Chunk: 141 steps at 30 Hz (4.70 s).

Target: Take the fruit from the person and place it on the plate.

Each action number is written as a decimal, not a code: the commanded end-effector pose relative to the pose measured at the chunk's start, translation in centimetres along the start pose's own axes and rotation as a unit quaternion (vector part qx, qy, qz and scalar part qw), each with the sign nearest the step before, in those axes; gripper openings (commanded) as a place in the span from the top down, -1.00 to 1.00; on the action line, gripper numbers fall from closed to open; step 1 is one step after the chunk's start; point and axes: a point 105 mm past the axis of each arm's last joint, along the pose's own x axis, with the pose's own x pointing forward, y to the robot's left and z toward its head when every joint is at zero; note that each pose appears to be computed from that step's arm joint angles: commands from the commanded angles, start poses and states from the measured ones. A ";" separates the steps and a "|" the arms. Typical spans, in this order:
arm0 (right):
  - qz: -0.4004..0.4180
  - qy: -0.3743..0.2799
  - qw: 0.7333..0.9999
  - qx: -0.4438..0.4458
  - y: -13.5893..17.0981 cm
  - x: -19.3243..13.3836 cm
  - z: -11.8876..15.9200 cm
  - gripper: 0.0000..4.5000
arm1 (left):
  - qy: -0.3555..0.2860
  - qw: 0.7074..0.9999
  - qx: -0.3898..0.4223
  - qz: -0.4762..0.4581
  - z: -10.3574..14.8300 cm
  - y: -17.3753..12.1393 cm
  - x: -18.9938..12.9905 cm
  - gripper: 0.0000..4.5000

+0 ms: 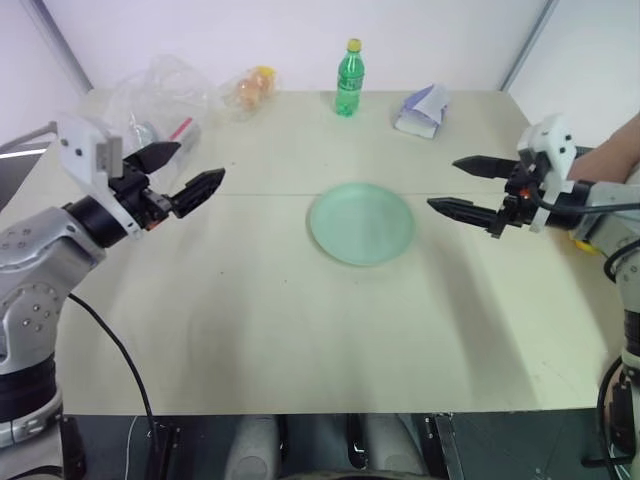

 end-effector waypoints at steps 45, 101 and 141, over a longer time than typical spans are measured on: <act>-0.004 -0.012 1.000 -0.023 0.4 -0.5 1.1 -0.97 | -0.044 0.999 0.014 -0.001 1.8 -0.5 0.1 -1.00; -0.014 -0.039 0.999 -0.025 1.0 0.4 2.0 -1.00 | -0.165 0.977 -0.133 -0.001 3.4 0.2 10.8 0.49; -0.082 0.003 0.997 -0.002 3.0 -3.2 0.0 -1.00 | 0.210 0.840 -0.497 -0.046 -13.3 -16.4 17.6 -0.98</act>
